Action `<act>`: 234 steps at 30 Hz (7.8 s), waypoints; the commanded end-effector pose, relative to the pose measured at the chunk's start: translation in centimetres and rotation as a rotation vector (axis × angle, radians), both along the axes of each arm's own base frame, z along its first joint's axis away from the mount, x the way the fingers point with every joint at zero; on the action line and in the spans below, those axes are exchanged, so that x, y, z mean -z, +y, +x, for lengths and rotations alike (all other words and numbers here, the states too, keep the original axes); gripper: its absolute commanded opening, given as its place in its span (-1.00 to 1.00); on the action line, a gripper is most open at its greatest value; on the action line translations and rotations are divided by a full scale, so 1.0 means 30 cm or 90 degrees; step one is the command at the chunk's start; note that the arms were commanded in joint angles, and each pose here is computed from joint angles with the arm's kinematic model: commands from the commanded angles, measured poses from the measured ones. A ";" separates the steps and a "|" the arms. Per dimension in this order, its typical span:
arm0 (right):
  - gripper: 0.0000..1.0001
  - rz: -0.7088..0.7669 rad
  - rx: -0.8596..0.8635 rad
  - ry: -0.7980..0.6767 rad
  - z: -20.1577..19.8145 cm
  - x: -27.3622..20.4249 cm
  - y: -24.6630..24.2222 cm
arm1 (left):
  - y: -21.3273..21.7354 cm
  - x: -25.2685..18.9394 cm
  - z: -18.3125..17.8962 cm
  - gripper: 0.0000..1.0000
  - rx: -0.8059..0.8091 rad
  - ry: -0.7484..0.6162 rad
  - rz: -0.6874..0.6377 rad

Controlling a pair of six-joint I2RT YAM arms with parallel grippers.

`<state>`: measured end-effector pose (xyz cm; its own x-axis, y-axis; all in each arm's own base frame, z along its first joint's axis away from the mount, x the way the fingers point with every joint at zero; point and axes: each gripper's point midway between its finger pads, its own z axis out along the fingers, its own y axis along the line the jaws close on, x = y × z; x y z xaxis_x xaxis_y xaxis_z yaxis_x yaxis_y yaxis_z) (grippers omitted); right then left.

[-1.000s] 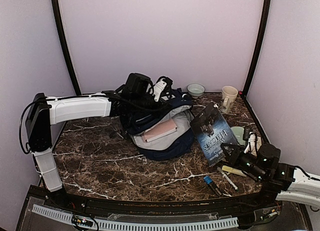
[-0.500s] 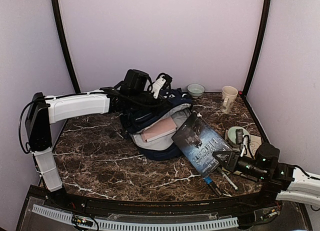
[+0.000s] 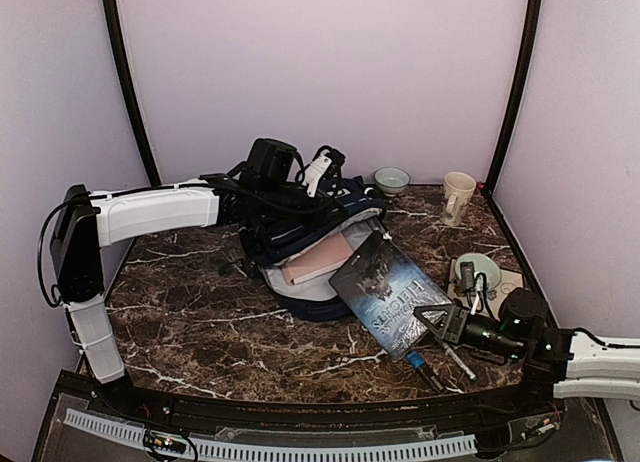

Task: Pack the student bag
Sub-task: Place the book in the largest pocket of the bag, then move the student bag to the center of the board, then place the largest pocket of the bag in the student bag.

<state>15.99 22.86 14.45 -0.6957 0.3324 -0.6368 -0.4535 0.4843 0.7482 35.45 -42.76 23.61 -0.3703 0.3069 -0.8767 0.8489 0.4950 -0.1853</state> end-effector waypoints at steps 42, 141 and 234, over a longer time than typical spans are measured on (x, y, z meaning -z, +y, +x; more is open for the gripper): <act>-1.00 0.244 0.052 -0.004 0.326 -0.256 0.335 | 0.055 -0.385 -0.239 -1.00 0.080 -0.089 -0.124; 0.81 -0.295 0.149 -0.112 0.404 -0.122 0.104 | 0.231 0.025 -0.213 -1.00 -0.009 0.016 -0.055; 0.48 -0.391 -0.069 -0.178 0.398 0.202 0.334 | 0.454 0.253 -0.456 -1.00 -0.073 0.033 -0.043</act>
